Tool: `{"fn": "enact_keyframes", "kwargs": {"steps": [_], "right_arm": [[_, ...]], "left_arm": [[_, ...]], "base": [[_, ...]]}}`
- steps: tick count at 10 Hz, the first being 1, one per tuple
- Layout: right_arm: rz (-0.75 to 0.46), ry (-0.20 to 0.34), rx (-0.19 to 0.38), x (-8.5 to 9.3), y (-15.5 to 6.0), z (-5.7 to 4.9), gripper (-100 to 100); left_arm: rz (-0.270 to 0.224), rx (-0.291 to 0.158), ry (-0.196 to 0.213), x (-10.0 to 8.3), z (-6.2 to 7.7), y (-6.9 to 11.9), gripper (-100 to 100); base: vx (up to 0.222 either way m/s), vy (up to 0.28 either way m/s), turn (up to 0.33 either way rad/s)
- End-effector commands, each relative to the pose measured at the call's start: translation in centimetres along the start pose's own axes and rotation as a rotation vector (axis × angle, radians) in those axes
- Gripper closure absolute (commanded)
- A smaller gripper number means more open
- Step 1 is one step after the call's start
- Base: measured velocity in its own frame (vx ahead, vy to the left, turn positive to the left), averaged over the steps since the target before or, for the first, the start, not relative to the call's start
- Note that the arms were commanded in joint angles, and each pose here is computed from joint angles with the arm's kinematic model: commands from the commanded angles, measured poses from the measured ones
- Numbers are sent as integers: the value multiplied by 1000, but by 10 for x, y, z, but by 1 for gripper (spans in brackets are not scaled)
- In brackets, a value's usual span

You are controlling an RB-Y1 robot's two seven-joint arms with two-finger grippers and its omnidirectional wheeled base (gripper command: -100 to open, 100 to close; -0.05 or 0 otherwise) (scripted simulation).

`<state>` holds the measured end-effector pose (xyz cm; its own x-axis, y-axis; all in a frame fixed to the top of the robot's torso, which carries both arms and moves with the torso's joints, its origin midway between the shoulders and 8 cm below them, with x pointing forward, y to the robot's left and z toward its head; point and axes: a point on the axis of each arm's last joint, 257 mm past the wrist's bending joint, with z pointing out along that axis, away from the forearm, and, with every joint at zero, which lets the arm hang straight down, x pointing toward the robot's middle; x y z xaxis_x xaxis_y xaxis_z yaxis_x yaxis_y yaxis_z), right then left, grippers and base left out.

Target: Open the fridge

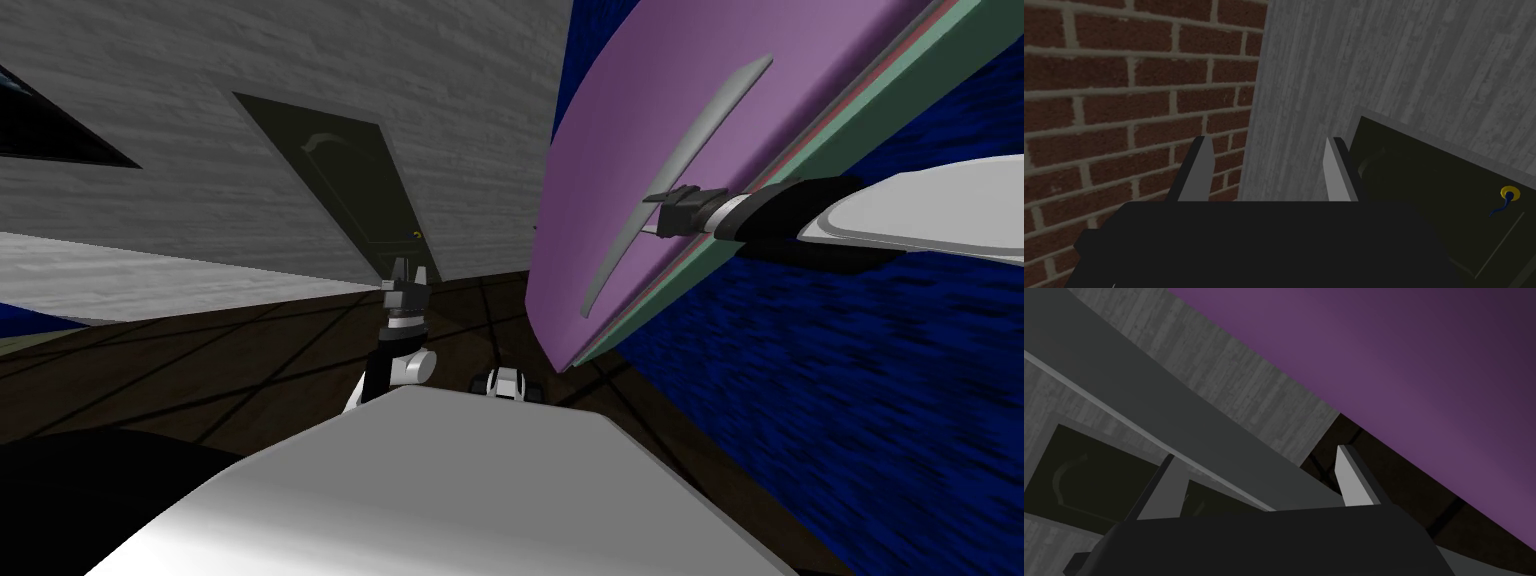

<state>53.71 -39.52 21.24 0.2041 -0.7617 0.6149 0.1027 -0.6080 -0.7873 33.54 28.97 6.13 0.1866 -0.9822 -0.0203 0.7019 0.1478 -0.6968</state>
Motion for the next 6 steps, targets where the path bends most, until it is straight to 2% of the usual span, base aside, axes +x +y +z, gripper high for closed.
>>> {"fn": "enact_keyframes", "kwargs": {"steps": [1, 2, 3, 4, 5, 6], "right_arm": [[14, 39, -7, 18, 4, -1, 100], [14, 39, -7, 18, 4, -1, 100], [14, 39, -7, 18, 4, -1, 100], [15, 57, -20, 27, 10, -1, 100], [16, 75, -33, 36, 16, -2, 100], [7, 74, -32, 36, 16, -2, 100]], "left_arm": [[0, 0, 0, 0, 0, 0, 0], [0, 0, 0, 0, 0, 0, 0], [0, 0, 0, 0, 0, 0, 0], [0, 0, 0, 0, 0, 0, 0], [0, 0, 0, 0, 0, 0, 0], [0, 0, 0, 0, 0, 0, 0]], "base": [[7, 364, -92], [-28, 237, -11], [-22, 75, 28], [1, 174, -64], [11, 301, -173], [20, 354, -106]]}}
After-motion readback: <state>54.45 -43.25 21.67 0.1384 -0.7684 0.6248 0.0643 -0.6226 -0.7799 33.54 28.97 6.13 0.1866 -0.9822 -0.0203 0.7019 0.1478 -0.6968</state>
